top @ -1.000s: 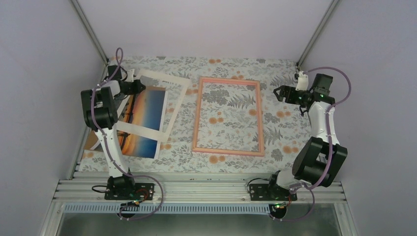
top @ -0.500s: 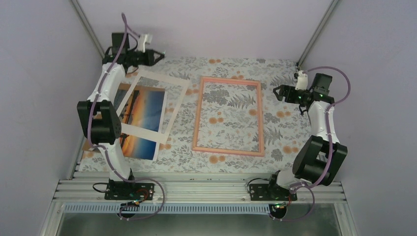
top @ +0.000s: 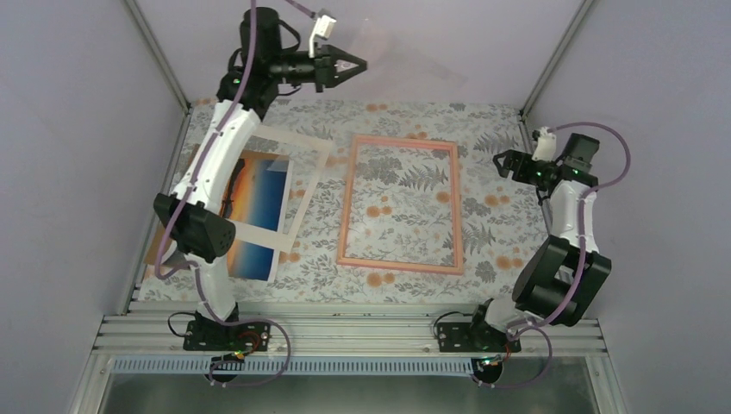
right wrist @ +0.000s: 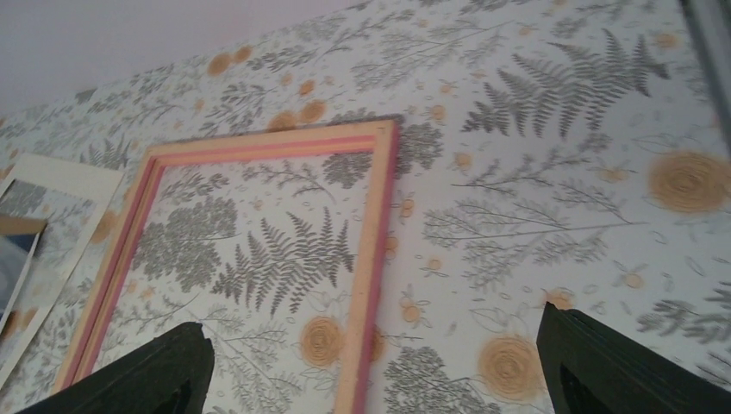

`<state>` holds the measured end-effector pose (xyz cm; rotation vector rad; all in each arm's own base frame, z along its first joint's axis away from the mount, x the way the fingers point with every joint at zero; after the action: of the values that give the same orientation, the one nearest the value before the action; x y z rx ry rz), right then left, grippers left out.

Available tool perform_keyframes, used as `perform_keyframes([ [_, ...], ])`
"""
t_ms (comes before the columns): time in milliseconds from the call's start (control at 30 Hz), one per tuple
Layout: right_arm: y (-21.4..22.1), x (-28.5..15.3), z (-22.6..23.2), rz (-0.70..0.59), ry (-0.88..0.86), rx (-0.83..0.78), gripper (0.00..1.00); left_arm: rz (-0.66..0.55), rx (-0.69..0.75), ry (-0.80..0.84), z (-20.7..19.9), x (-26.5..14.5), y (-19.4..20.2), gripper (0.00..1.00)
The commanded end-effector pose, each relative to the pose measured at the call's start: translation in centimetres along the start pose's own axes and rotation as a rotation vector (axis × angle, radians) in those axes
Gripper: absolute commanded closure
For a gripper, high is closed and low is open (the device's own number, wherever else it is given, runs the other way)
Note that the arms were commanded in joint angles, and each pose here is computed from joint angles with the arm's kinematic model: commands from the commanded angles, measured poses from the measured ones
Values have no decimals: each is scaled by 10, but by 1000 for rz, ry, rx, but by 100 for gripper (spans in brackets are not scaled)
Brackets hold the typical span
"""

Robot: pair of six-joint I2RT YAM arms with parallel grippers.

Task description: Put the photo into the frame

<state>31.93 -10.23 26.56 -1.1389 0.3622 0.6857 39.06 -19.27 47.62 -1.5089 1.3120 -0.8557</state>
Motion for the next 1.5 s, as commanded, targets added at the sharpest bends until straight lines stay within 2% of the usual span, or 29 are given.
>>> perform_keyframes([
  [0, -3, -7, -27, -18, 26, 50, 7, -87, 6, 199, -39, 36, -32, 98],
  [200, 4, -22, -63, -32, 65, 135, 8, -136, -58, 358, -62, 93, -29, 98],
  [367, 11, -32, -83, -30, 91, 174, 8, -114, -294, 368, -32, 137, 14, 98],
  [467, 17, -39, -94, -14, 130, 189, 8, -66, -475, 323, -1, 164, 57, 98],
  [600, 28, -38, -97, 34, 133, 197, 9, -14, -697, 212, 49, 190, 137, 98],
  [700, 37, -36, -92, 57, 83, 215, 15, -27, -769, 108, 86, 192, 180, 98],
  [833, 50, -27, -78, 108, -5, 246, 16, -29, -822, -38, 128, 181, 228, 98],
  [967, 72, -5, -60, 206, -96, 255, 16, -19, -850, -129, 148, 170, 262, 98],
  [1300, 107, 69, -50, 402, -255, 390, 23, -3, -886, -266, 157, 153, 296, 98],
  [1467, 113, 92, -53, 434, -285, 445, 29, 18, -884, -239, 157, 154, 302, 95],
])
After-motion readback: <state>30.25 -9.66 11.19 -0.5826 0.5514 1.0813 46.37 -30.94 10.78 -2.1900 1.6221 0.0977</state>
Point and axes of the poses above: each gripper's point midway between its finger pads, its own x axis out along the fingers, its own z axis along the line the jaws close on, y = z × x, the point moved 10 cm from there along -x, back along the fingers, and after that the axes turned 3 degrees about x, right-handed, at the moved point
